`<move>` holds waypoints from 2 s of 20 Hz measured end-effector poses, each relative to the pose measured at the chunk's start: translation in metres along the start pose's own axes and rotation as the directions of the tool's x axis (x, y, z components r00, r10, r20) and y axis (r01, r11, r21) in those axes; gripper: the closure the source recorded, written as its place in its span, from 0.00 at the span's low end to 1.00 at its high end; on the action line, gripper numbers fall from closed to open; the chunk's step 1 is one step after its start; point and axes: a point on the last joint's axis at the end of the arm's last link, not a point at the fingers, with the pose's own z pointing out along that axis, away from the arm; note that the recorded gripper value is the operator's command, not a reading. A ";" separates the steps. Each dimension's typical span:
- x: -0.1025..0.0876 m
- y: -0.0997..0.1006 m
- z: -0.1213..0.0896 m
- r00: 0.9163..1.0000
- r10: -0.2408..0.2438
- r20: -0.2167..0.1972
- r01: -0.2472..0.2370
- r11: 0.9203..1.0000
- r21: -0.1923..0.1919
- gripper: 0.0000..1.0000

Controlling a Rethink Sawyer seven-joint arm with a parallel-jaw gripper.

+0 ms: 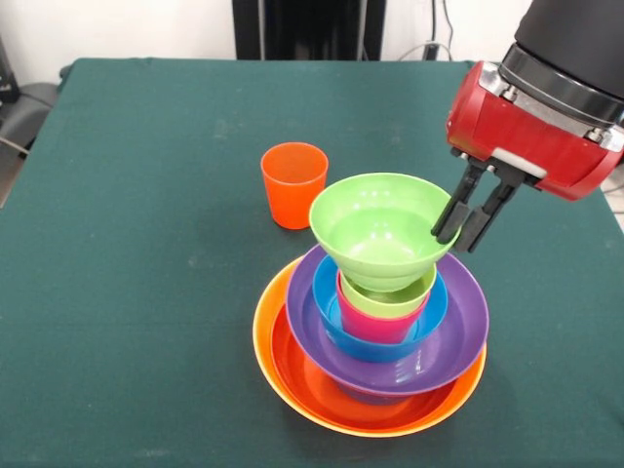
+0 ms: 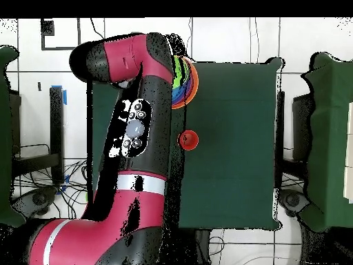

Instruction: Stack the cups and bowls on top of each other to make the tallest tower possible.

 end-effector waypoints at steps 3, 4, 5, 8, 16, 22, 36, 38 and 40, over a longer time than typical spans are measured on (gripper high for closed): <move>0.000 0.000 0.000 1.000 0.000 0.000 0.000 1.000 0.000 0.00; 0.000 0.000 0.000 1.000 0.000 0.000 0.000 1.000 0.000 0.00; 0.000 0.000 0.000 1.000 0.000 0.000 0.000 1.000 0.000 0.00; 0.000 0.000 0.000 1.000 0.000 0.001 0.000 1.000 0.000 0.00; 0.000 0.000 0.000 1.000 -0.001 0.001 0.001 1.000 0.000 0.00; -0.001 0.001 -0.002 1.000 0.005 -0.002 -0.005 1.000 -0.007 0.00; -0.017 -0.019 -0.056 0.997 0.077 0.001 -0.076 0.995 -0.060 0.00; -0.017 -0.024 -0.063 0.996 0.086 -0.003 -0.086 0.994 -0.063 0.00; -0.017 -0.031 -0.069 0.995 0.098 -0.011 -0.098 0.993 -0.065 0.00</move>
